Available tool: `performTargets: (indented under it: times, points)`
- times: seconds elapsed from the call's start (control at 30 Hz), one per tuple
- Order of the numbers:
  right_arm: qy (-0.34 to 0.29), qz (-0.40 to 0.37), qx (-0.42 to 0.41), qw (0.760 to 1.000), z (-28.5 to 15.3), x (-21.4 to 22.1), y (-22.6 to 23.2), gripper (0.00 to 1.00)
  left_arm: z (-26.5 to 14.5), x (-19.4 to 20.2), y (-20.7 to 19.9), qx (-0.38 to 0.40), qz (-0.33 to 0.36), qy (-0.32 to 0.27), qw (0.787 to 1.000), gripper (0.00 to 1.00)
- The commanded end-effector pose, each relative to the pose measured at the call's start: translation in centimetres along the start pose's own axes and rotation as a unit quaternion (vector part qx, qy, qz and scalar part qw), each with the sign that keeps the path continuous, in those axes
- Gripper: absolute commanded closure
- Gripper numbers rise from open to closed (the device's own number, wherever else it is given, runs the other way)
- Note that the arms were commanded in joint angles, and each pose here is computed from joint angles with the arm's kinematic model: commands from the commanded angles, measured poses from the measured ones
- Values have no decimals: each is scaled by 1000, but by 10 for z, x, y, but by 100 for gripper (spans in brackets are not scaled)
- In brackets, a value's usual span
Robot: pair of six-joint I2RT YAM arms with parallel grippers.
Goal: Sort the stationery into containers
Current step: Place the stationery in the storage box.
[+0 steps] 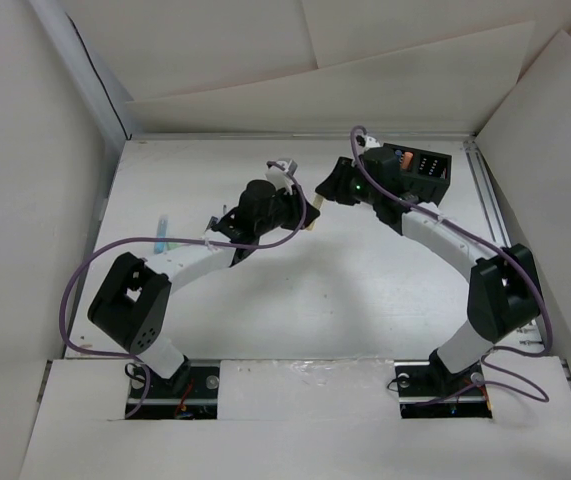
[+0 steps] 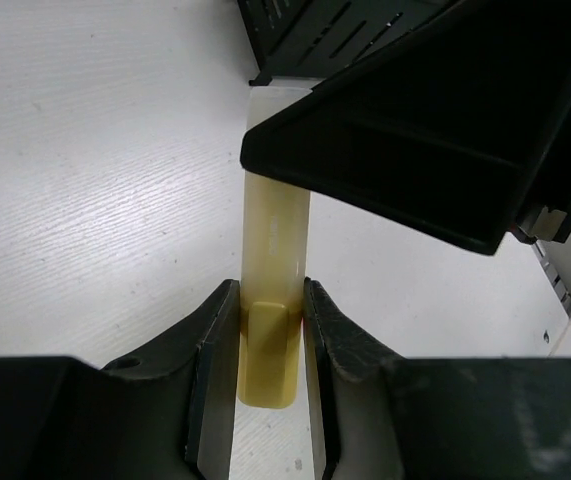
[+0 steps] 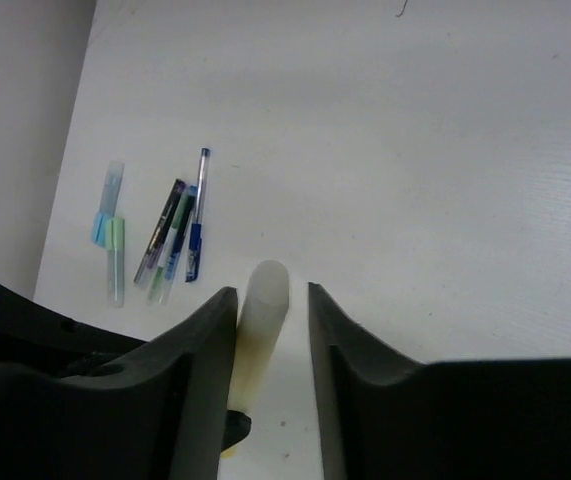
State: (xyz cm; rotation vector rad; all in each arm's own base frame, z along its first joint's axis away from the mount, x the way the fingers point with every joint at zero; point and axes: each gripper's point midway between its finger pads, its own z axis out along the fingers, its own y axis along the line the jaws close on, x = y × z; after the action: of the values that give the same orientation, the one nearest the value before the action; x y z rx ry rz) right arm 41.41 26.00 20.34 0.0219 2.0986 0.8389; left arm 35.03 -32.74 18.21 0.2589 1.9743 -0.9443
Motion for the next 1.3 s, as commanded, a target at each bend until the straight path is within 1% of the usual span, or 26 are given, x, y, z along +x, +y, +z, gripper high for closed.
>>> performTargets:
  times: [0.0,0.03,0.13,0.17,0.23,0.27,0.33,0.37,0.43,0.47,0.53,0.57,0.63,0.67,0.7,0.73,0.77,0.8,0.83,0.9,1.03,1.1,1.13,1.17,1.27]
  points:
    - [-39,-5,-19,999,0,-23,9,61,-2,-32,-16,17,15,-41,999,92]
    - [-35,-4,-16,999,3,-21,7,70,-2,-32,-16,17,15,-41,999,92]
    - [-42,2,-16,999,3,-25,4,82,-2,-32,-16,17,15,-41,999,89]
    - [-34,3,-11,999,6,-19,0,87,-2,-32,-16,17,15,-41,999,87]
    - [-34,5,-11,999,5,-21,-3,91,0,-31,-15,17,15,-41,999,82]
    - [-34,5,-11,999,5,-21,-3,94,0,-31,-15,17,15,-41,999,70]
    - [-44,8,-6,999,4,-29,-11,96,0,-31,-15,17,15,-41,999,54]
    - [-48,7,-9,999,1,-32,-8,97,0,-36,-15,14,16,-48,999,44]
    - [-65,12,5,998,-4,-45,-19,98,1,-37,-12,7,16,-52,999,38]
    - [-73,17,15,997,-7,-53,-31,98,-1,-42,-13,3,16,-59,998,38]
    - [-105,18,16,994,-20,-80,-33,98,-1,-47,-13,0,16,-66,998,37]
    - [-122,26,39,991,-26,-94,-54,98,-5,-51,-12,-8,16,-72,997,37]
    - [-158,29,48,986,-46,-125,-62,98,-11,-60,-10,-22,11,-89,996,37]
    - [-180,34,72,980,-54,-139,-78,98,-11,-60,-1,-48,8,-90,995,37]
    - [-212,40,95,972,-71,-162,-96,98,-15,-61,4,-62,1,-96,993,37]
    - [-224,45,115,967,-78,-170,-109,98,-20,-66,6,-74,-6,-105,992,37]
    - [-238,50,136,960,-86,-179,-121,98,-20,-60,14,-92,-8,-101,991,36]
    - [-268,58,174,946,-101,-194,-141,98,-26,-61,25,-125,-18,-108,986,36]
    - [-282,56,191,938,-110,-205,-148,98,-29,-61,38,-150,-26,-107,982,36]
    - [-302,62,239,921,-119,-214,-173,98,-36,-54,62,-198,-48,-99,974,36]
    - [-325,57,295,897,-128,-231,-200,98,-58,-52,101,-265,-82,-114,954,36]
    - [-326,45,312,891,-124,-239,-208,98,-67,-45,116,-296,-85,-118,944,36]
    - [-327,40,322,888,-123,-242,-213,98,-75,-51,122,-317,-88,-135,935,36]
    - [-329,35,333,883,-120,-243,-215,98,-78,-47,127,-331,-91,-131,930,36]
    - [-321,18,346,881,-106,-248,-223,98,-84,-40,137,-352,-96,-126,922,36]
